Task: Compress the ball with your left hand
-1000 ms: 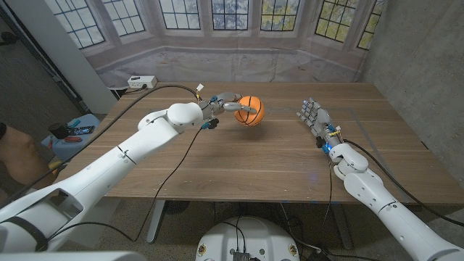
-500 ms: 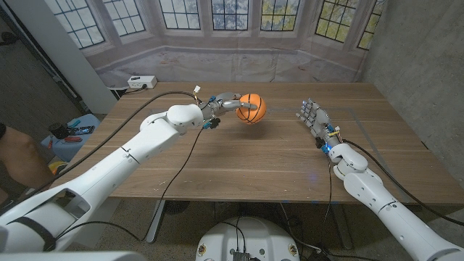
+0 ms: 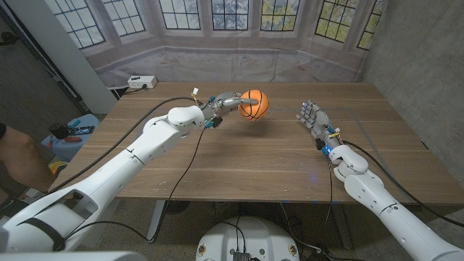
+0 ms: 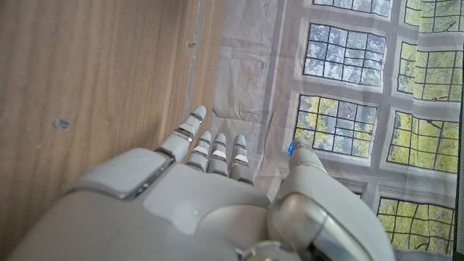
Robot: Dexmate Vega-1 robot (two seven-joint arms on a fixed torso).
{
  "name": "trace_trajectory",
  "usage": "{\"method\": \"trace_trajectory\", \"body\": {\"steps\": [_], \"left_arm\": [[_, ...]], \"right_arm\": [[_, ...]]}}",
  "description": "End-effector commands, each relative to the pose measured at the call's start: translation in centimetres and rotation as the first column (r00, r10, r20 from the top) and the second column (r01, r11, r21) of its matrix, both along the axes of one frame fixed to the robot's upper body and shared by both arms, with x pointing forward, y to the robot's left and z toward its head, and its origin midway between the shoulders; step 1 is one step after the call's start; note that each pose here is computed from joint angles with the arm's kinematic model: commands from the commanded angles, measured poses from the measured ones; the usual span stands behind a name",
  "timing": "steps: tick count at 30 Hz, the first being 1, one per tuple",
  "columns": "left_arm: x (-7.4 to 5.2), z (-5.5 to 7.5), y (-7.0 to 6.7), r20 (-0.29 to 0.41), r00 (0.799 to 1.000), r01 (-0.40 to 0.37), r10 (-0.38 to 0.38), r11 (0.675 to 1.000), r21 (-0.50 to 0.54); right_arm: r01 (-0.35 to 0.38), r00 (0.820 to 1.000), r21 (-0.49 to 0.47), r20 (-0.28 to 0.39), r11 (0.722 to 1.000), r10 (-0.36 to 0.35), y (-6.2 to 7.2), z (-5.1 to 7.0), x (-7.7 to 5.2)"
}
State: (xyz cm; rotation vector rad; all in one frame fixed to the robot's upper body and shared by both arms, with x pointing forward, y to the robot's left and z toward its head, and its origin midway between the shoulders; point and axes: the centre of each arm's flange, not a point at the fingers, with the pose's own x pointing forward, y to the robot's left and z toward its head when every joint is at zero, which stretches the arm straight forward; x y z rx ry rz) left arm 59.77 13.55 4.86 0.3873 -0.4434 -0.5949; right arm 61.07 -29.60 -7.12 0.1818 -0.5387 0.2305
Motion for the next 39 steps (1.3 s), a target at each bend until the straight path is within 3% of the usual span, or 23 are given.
{"method": "trace_trajectory", "body": {"steps": [1,20,39], "left_arm": [[1.2,-1.1,0.0,-0.096,0.991,0.084,-0.098,0.986,-0.144],[2.1,-1.5,0.0,-0.208,0.957,0.144,-0.2,0.956,-0.255],[3.4,-2.4,0.5,-0.289,0.916,0.173,-0.278,0.924,-0.34]], "right_arm": [[0.015,1.0,-0.032,0.006,0.999,-0.015,0.0,0.0,-0.4],[0.021,0.999,-0.07,0.035,0.997,-0.018,0.7,0.7,-0.5],[0.098,0.989,-0.14,0.121,0.985,-0.082,0.5,3.7,-0.7]]}}
